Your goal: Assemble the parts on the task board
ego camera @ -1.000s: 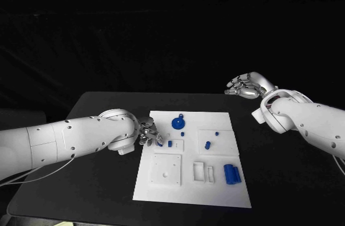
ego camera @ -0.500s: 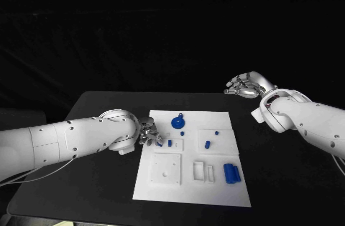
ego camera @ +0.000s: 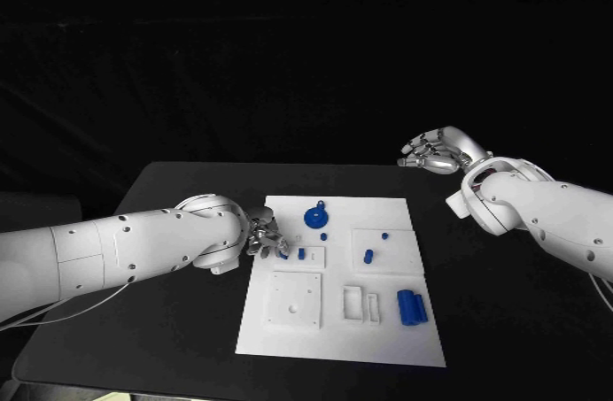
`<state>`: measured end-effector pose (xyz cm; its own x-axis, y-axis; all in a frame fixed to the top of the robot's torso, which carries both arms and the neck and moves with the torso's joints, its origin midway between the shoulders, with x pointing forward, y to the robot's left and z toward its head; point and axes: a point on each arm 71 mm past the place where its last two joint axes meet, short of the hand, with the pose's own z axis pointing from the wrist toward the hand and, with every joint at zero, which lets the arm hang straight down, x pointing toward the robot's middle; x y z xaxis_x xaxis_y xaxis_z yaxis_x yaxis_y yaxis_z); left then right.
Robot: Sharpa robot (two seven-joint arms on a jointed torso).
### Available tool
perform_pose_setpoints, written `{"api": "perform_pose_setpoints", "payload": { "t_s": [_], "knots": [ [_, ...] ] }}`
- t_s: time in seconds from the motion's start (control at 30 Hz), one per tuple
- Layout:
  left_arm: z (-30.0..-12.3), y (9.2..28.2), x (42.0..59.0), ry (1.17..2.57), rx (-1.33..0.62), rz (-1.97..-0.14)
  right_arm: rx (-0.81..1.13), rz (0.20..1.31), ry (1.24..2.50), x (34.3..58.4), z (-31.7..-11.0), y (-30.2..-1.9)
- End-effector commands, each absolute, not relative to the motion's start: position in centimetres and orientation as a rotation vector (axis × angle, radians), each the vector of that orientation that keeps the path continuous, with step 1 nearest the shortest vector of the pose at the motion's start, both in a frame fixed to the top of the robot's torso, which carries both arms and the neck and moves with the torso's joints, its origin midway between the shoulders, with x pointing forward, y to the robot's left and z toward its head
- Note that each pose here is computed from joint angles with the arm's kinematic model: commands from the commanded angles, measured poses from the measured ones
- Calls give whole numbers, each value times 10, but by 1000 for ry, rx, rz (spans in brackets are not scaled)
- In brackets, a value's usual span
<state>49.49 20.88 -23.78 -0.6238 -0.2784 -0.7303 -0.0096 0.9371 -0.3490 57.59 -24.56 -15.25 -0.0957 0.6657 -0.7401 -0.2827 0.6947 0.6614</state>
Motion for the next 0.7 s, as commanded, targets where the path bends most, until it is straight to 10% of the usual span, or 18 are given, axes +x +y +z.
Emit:
{"api": "perform_pose_setpoints", "payload": {
  "t_s": [0.03,0.7],
  "knots": [
    [-238,206,494,2204,-191,-399,326,833,1473,576,-153,-244],
    [-237,207,492,2170,-188,-406,326,833,1474,576,-153,-244]
  ]
}}
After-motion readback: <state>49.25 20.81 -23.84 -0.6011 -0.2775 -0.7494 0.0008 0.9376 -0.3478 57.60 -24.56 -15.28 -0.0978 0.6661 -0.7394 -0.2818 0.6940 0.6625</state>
